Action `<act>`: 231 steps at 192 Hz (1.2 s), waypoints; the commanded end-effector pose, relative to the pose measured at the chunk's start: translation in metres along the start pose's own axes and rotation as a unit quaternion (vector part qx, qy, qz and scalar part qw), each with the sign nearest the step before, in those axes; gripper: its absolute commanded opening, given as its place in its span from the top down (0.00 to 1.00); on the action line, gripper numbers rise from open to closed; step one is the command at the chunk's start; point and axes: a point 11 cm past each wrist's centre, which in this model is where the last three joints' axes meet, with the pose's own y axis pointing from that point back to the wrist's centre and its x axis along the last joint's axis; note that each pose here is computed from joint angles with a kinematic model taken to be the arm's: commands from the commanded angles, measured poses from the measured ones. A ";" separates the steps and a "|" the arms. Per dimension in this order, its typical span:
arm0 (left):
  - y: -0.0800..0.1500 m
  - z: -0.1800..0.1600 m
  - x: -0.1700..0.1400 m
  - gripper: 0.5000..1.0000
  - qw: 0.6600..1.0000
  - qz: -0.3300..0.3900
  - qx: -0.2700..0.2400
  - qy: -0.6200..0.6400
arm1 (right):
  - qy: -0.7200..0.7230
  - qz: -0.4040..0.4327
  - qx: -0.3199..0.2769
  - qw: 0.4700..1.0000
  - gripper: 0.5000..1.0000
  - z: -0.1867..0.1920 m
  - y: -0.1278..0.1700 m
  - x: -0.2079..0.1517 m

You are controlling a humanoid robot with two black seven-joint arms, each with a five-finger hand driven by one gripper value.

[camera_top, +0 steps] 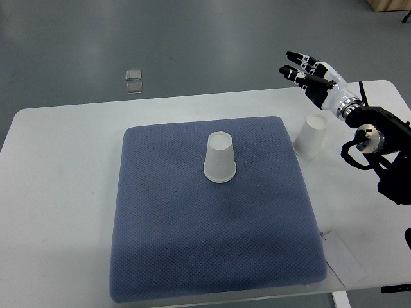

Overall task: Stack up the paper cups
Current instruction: 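Raise the right hand and open its fingers above the standing cup, then move the right hand down over the white paper cup beside the pad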

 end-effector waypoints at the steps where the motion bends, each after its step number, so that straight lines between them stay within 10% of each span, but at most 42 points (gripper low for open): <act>1: 0.000 0.000 0.000 0.00 1.000 0.000 0.000 0.000 | 0.000 0.002 0.000 1.000 0.16 0.001 0.001 0.002; 231: 0.000 0.000 0.000 0.00 1.000 0.000 0.000 0.000 | 0.038 -0.004 0.022 0.999 0.16 -0.038 0.022 0.045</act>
